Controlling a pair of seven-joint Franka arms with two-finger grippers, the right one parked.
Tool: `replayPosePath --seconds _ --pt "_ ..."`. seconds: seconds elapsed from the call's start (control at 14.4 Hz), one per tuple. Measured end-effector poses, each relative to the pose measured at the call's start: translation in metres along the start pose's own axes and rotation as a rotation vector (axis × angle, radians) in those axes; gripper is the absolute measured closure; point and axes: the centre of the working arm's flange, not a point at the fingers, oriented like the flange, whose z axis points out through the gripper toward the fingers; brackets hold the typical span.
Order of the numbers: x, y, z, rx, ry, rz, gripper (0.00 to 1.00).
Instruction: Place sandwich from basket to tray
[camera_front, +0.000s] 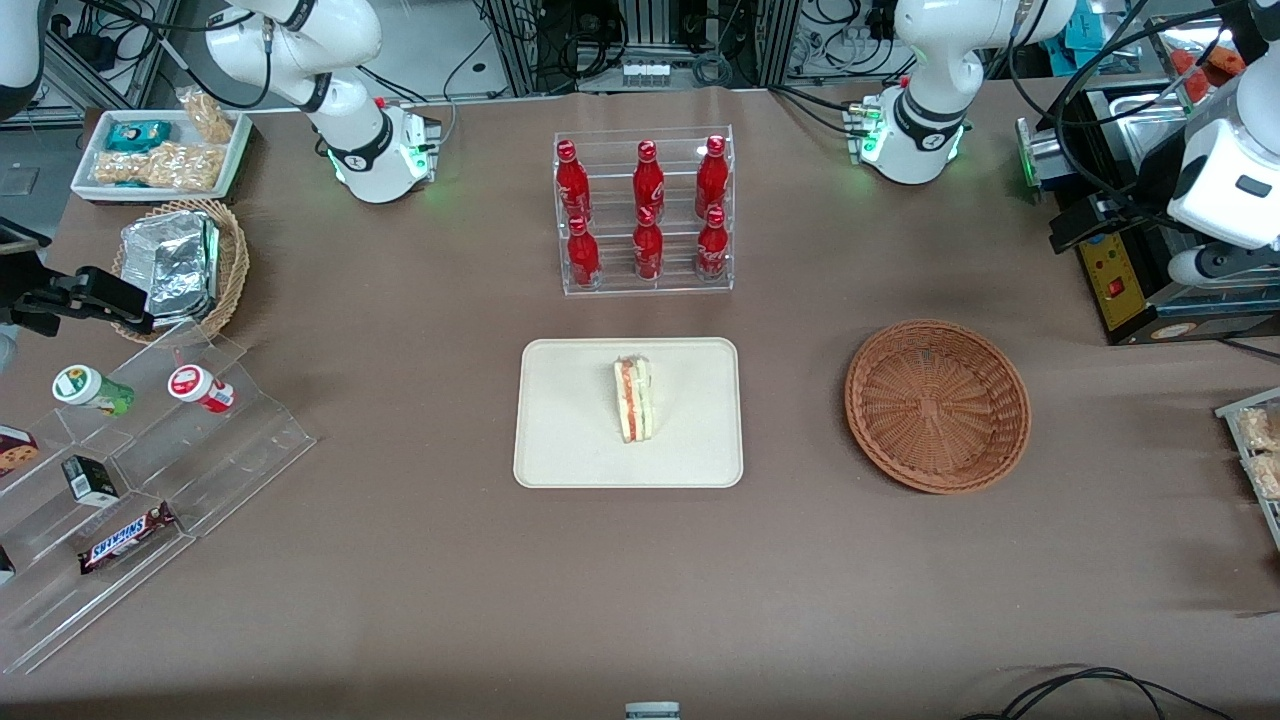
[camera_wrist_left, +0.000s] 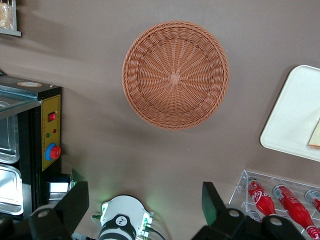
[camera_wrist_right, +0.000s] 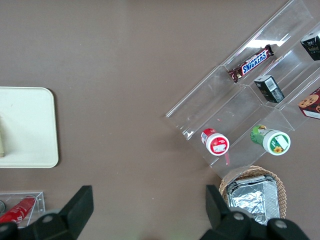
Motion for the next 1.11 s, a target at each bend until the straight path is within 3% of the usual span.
replayPosePath --seconds 0.21,0.55,1.11 --pt "-0.0004 0.0001 0.0001 0.000 -0.002 0.008 0.00" --pt "-0.0002 -0.0003 0.0000 -0.001 -0.001 0.153 0.00" --pt "-0.0009 0.0002 -0.0014 -0.002 0.005 0.166 0.00"
